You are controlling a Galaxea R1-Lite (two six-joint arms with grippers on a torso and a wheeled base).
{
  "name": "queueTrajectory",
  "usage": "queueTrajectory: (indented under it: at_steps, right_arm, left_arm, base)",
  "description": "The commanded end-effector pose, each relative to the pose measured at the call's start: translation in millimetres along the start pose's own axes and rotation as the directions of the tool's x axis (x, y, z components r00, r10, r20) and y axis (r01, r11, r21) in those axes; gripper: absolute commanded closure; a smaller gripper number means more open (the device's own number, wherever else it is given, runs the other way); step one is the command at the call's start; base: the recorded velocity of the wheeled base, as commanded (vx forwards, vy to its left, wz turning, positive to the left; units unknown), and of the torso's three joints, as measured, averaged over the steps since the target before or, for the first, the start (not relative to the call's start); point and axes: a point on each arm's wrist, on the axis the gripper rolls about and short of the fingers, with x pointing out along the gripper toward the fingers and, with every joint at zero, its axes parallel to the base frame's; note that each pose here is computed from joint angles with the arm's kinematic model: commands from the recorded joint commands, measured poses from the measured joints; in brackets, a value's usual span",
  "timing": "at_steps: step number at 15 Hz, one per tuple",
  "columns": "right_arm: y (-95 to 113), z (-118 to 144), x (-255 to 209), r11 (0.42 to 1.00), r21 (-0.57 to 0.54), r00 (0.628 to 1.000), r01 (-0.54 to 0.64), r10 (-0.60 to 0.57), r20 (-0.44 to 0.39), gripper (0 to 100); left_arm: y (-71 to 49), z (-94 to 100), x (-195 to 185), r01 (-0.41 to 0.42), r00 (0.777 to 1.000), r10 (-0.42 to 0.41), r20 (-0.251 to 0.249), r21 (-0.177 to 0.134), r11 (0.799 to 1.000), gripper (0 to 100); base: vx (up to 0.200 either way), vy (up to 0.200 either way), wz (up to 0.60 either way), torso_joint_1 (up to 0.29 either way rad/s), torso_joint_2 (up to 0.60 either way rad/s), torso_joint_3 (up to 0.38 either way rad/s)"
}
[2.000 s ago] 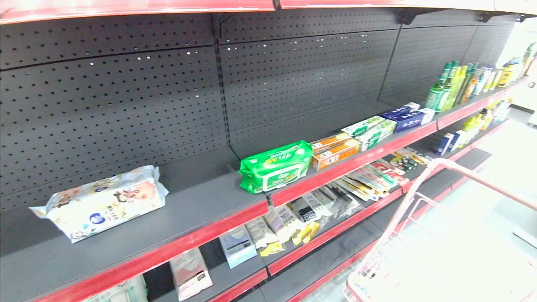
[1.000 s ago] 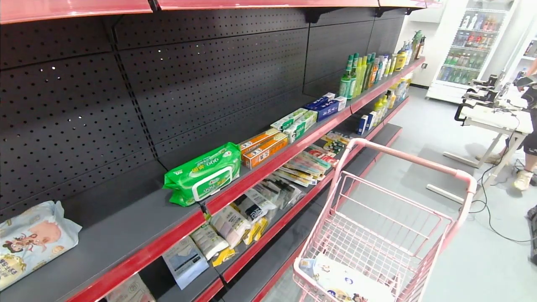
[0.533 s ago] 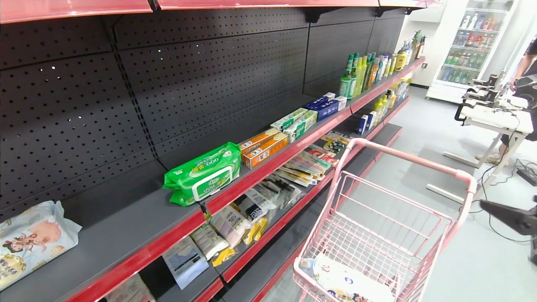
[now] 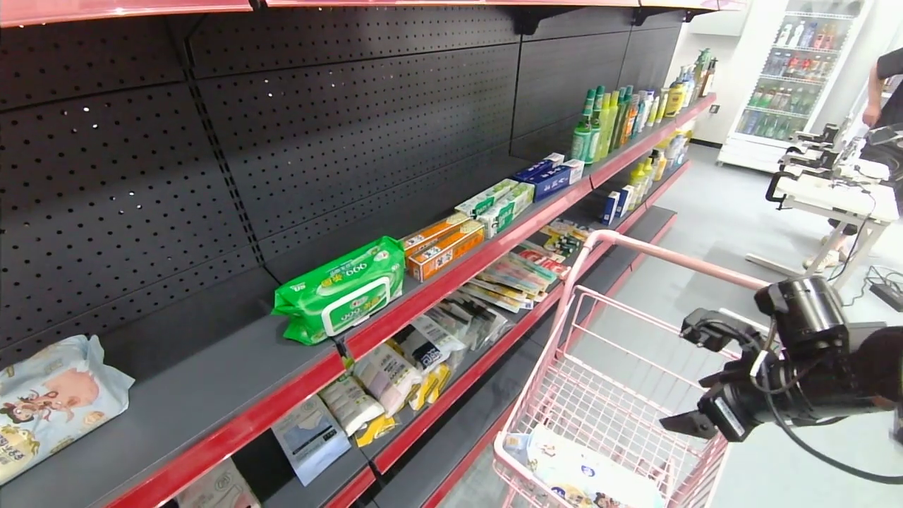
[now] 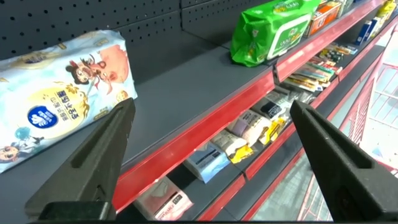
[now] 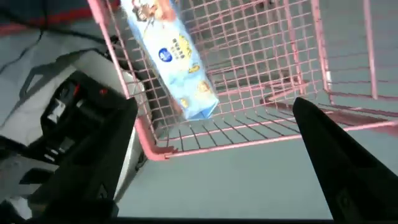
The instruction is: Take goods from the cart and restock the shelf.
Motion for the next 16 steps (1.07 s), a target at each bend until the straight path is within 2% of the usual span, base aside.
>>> queueTrajectory:
  at_steps: [1, 3, 12, 16]
  right_arm:
    - [6, -10, 33, 0.995, -0.046, 0.991, -0.094, 0.089, -0.104, 0]
    - [9, -11, 40, 0.987, -0.096, 0.986, -0.13, 0.118, -0.119, 0]
    - [18, -24, 51, 0.969, -0.146, 0.969, -0.201, 0.174, -0.178, 0]
    - [19, -20, 54, 0.965, -0.163, 0.969, -0.205, 0.177, -0.173, 0]
  left_arm:
    - [0.0, 0.0, 0, 0.0, 1.0, 0.0, -0.001, 0.0, 1.0, 0]
    - [0.0, 0.0, 0, 0.0, 1.0, 0.0, -0.001, 0.0, 1.0, 0]
    - [0.0, 0.0, 0, 0.0, 1.0, 0.0, -0.001, 0.0, 1.0, 0]
    - [0.0, 0.0, 0, 0.0, 1.0, 0.0, -0.001, 0.0, 1.0, 0]
  base:
    - [0.0, 0.0, 0.0, -0.115, 0.26, 0.149]
    - [0.0, 0.0, 0.0, -0.137, 0.3, 0.161]
    - [0.0, 0.0, 0.0, -0.154, 0.34, 0.183]
    - [0.0, 0.0, 0.0, -0.16, 0.34, 0.19]
